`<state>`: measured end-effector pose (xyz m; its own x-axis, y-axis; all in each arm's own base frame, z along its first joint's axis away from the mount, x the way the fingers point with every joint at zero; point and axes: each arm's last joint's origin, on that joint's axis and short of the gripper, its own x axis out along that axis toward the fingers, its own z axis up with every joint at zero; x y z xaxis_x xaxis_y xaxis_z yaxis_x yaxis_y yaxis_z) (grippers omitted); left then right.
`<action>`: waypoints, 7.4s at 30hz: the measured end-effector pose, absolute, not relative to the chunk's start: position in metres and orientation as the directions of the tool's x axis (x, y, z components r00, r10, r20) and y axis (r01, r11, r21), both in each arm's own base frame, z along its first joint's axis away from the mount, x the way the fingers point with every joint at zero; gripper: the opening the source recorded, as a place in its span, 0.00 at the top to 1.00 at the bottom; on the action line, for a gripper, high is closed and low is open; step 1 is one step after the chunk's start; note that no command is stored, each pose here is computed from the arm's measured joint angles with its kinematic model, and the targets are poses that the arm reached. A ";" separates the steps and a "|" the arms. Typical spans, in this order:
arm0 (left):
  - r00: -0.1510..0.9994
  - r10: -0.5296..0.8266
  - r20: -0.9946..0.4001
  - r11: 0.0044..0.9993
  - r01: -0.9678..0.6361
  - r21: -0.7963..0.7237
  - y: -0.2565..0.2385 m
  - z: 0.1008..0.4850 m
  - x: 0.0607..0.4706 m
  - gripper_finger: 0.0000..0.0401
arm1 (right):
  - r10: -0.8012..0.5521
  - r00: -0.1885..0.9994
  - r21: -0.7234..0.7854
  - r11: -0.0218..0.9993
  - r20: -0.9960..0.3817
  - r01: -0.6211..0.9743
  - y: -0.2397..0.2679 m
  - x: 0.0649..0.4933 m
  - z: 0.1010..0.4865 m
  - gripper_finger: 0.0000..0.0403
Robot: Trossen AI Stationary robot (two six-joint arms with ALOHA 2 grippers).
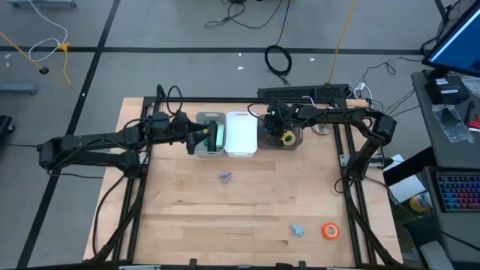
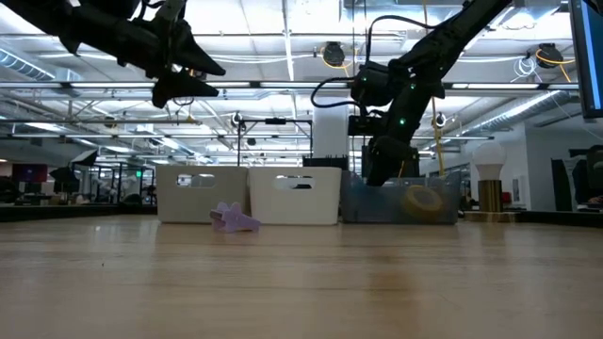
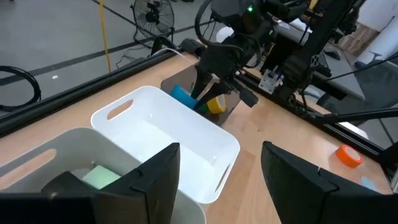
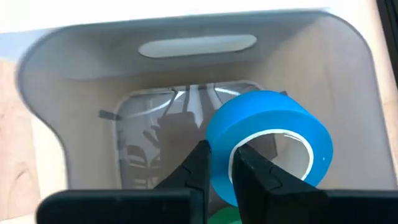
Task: Pick and place Stapler, Stapler remover, tape
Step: Put the blue tape into the black bin, then put the orange tape into the black bin
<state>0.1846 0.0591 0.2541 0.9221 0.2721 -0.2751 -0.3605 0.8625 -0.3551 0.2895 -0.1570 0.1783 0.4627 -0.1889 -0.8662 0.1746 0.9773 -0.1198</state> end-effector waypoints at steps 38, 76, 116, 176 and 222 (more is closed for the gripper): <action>0.910 0.268 -0.315 0.876 -0.367 -0.313 0.059 0.250 0.183 0.44 | -0.244 0.580 -0.101 0.958 -0.777 0.268 -0.140 0.271 0.236 0.63; 0.988 -0.058 -0.144 0.976 0.026 -0.218 -0.004 0.235 0.159 0.44 | 0.300 0.352 0.317 0.948 -0.887 -0.011 0.114 0.167 0.290 0.67; 0.996 -0.065 -0.054 0.961 0.048 -0.271 -0.004 0.187 0.117 0.44 | 0.362 -0.016 0.352 0.915 -0.932 0.196 0.168 0.121 0.158 0.67; 0.998 -0.047 -0.041 0.948 0.032 -0.316 -0.003 0.188 0.117 0.44 | -0.109 0.952 0.438 0.869 -0.286 0.231 0.048 0.208 0.242 0.92; 0.999 -0.025 0.026 0.939 0.032 -0.343 -0.002 0.195 0.118 0.44 | -0.409 0.592 -0.010 0.828 -0.695 0.560 -0.128 0.250 0.158 0.92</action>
